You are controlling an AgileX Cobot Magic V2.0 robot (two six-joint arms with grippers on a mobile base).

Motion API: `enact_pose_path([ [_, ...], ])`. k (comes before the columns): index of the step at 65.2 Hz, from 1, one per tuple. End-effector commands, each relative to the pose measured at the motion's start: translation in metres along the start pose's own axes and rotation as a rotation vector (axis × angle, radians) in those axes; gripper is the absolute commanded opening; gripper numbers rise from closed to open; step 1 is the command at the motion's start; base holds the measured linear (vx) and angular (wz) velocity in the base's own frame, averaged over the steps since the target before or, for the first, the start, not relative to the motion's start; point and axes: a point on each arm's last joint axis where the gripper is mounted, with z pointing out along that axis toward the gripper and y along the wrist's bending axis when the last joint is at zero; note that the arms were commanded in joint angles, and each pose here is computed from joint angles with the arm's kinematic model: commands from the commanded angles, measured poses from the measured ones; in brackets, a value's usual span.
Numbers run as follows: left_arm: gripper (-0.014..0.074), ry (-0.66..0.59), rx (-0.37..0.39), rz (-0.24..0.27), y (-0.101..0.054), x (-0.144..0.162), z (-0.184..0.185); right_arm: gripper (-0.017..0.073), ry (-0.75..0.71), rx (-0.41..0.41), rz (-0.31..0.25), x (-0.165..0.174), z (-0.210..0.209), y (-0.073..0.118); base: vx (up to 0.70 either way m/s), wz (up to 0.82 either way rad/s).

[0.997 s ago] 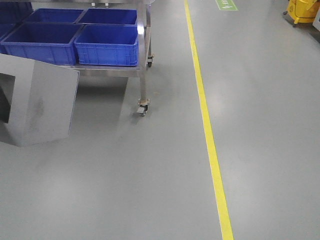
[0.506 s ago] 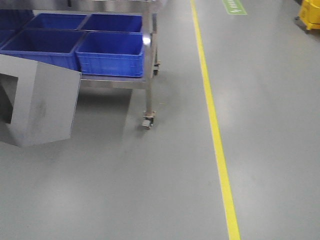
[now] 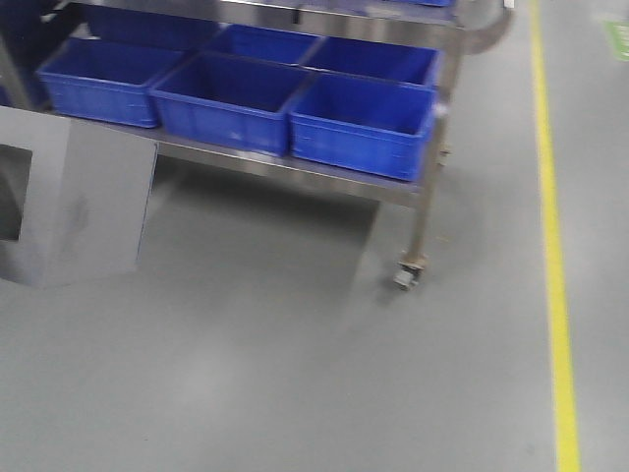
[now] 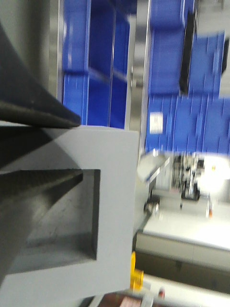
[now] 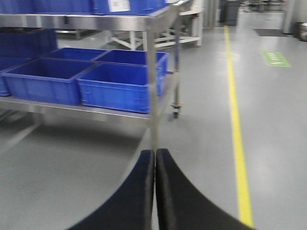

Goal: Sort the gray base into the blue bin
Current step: 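Turn the base away from the table, carrying the block in the left gripper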

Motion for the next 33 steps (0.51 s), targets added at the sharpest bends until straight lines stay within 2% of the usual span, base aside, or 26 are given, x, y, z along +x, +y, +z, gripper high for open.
enact_pose_path([
  [1,-0.0006,-0.141,0.017,-0.019,-0.003,-0.0206,-0.0026,-0.0005,-0.071,0.003,-0.014,-0.0063,0.0001,-0.0001,0.28,0.63],
  [33,-0.0006,-0.141,0.017,-0.019,-0.003,-0.0206,-0.0026,-0.0005,-0.071,0.003,-0.014,-0.0063,0.0001,-0.0001,0.28,0.62],
])
